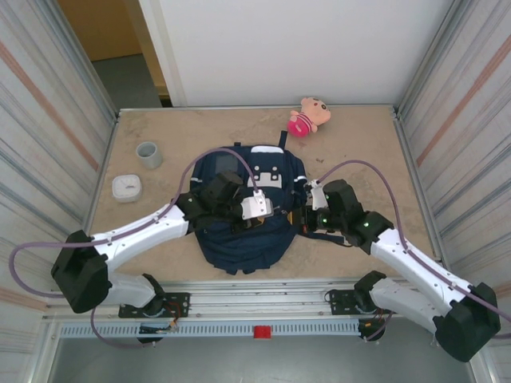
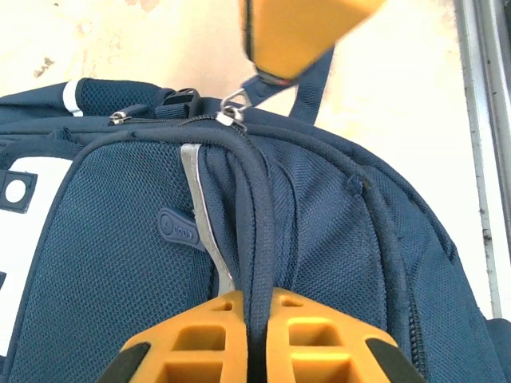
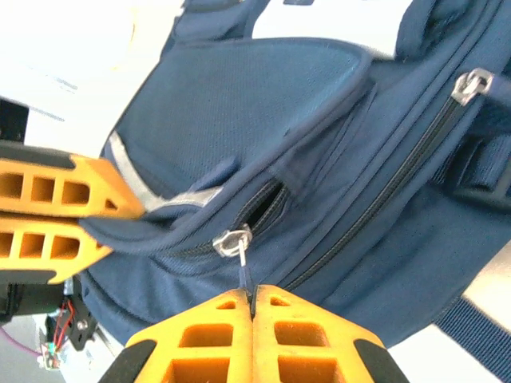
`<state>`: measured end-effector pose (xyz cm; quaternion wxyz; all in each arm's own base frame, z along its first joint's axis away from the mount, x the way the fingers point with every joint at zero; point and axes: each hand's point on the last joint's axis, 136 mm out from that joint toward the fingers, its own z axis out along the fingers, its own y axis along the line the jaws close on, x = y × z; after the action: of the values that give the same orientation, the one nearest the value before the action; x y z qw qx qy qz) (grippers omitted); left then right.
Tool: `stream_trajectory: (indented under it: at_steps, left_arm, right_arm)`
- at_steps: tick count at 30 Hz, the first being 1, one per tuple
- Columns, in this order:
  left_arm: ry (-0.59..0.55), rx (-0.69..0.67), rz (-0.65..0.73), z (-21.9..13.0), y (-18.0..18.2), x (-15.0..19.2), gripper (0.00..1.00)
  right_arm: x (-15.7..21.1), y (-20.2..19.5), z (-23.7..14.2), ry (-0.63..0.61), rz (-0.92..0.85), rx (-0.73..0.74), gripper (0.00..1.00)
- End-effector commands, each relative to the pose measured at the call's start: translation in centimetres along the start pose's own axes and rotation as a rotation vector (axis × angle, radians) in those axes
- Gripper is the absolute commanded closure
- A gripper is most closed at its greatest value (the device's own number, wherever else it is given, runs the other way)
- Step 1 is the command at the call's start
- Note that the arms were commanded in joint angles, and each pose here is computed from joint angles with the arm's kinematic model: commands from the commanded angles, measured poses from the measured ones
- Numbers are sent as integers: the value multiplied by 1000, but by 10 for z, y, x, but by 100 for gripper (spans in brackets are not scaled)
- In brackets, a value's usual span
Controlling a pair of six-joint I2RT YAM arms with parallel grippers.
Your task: Pack books, pencil case, and school supplies into a backpack
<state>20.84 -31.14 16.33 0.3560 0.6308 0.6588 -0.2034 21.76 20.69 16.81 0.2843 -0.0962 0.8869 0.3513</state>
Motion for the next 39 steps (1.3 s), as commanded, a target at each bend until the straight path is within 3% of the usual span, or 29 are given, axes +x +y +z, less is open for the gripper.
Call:
stream_trajectory:
  at_steps: [1, 9, 14, 16, 17, 20, 22, 24, 27, 33, 39]
  left_arm:
    - [-89, 67, 3, -19, -15, -14, 99]
    - [-207, 146, 85, -22, -35, -35, 99]
    - [-204, 149, 92, -20, -36, -35, 99]
    - [-186, 132, 66, -18, -33, -32, 93]
    - [-173, 110, 35, -18, -29, -30, 83]
    - [-131, -26, -109, -23, -5, -25, 50]
    - [-89, -141, -243, -33, 14, -20, 32]
    - [-51, -244, -399, -48, 32, -14, 21]
    - [-7, -395, -616, -76, 49, 3, 10]
    - [44, -587, -989, -120, 56, 61, 7]
    - [120, -600, -1146, -103, 37, 112, 8]
  right_arm:
    - [-3, -31, 2, -23, 53, 123, 100]
    - [-21, -30, 29, -22, 91, 97, 100]
    - [-24, -32, 41, -21, 103, 88, 100]
    - [-25, -31, 41, -16, 99, 88, 100]
    - [-26, -31, 38, -18, 98, 96, 96]
    - [-33, -31, 24, -31, 85, 145, 58]
    - [-39, -30, 10, -39, 78, 180, 40]
    - [-49, -22, -6, -68, 65, 192, 20]
    - [-59, -9, -20, -96, 46, 176, 1]
    - [-43, 5, -6, -18, -12, 196, 1]
    - [1, 5, 37, 137, -35, 222, 1]
